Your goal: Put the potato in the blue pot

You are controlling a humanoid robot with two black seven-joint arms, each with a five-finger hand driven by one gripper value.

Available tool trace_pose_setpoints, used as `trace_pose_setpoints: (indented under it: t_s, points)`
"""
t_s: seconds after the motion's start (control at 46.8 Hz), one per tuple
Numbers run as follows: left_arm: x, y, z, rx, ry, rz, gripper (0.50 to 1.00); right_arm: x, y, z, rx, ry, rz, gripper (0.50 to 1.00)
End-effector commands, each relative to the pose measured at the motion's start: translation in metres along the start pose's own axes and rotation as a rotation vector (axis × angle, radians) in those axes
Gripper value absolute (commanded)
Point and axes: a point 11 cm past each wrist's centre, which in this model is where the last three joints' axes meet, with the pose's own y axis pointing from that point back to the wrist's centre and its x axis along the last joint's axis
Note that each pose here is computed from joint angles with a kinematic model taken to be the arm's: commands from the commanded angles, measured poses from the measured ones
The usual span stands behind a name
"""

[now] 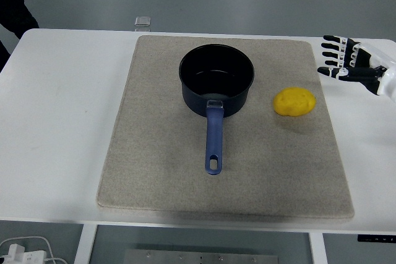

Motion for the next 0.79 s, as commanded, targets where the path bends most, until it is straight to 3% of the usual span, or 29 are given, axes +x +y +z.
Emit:
trace_pose_setpoints:
  t_s: [0.0, 0.192, 0.342, 0.47, 0.641, 0.769]
  points:
    - [0.0, 0.0, 0.001, -0.001, 0.0, -0.001, 0.996, -0.007, 0.003, 0.004, -0.014, 0.051, -0.033, 0.928]
    - [0.001, 0.0, 0.001, -0.001, 0.0, 0.004, 0.996, -0.024, 0.006, 0.019, -0.051, 0.131, -0.087, 0.928]
    - [0.001, 0.0, 0.001, -0.001, 0.002, 0.003, 0.996, -0.027, 0.004, 0.018, 0.006, 0.203, -0.065, 0.928]
    - [0.001, 0.0, 0.001, -0.001, 0.002, 0.003, 0.996, -0.03, 0.005, 0.024, 0.006, 0.299, -0.06, 0.928]
    - [0.001, 0.0, 0.001, -0.001, 0.002, 0.002, 0.996, -0.029, 0.004, 0.023, 0.027, 0.307, -0.036, 0.928]
    - [0.001, 0.0, 0.001, -0.001, 0.0, 0.004, 0.996, -0.041, -0.003, 0.024, 0.038, 0.3, -0.045, 0.928]
